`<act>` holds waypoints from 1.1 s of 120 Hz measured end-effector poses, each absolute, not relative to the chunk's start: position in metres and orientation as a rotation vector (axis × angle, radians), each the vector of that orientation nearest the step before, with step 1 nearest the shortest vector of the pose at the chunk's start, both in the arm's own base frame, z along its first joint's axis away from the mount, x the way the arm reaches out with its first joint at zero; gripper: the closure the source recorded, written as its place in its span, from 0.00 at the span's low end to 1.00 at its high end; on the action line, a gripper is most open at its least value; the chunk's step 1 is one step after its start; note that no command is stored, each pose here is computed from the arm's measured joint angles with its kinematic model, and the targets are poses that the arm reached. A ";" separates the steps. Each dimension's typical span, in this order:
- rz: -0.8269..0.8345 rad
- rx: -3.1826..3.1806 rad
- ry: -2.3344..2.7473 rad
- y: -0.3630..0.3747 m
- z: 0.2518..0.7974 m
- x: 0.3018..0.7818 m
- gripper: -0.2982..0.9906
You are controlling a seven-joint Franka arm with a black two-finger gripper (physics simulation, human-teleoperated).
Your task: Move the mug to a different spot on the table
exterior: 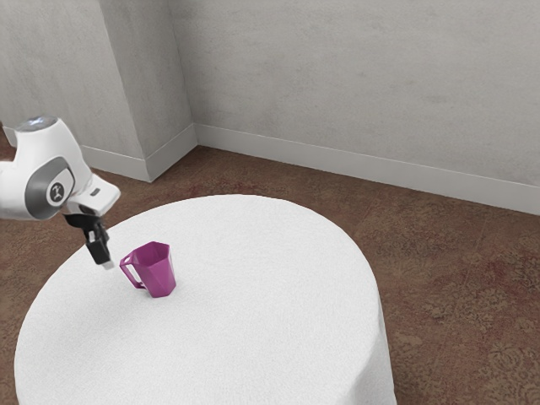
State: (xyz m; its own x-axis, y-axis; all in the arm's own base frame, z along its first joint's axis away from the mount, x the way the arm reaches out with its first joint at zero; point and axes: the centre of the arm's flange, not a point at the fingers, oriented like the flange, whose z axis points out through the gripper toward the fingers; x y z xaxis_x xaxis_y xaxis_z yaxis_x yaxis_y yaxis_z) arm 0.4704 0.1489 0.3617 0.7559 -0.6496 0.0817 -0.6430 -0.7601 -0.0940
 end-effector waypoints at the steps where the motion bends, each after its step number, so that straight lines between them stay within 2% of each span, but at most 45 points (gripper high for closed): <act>1: -0.167 -2.887 1.065 0.150 0.361 0.471 0.27; 132: -0.212 -2.839 1.294 0.146 0.315 0.484 0.28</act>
State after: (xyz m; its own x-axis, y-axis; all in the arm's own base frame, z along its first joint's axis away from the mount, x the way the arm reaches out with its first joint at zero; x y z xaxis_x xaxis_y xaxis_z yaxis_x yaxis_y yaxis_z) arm 0.4842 0.1463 0.3155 0.6484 -0.7523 0.1169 -0.7503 -0.6574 -0.0691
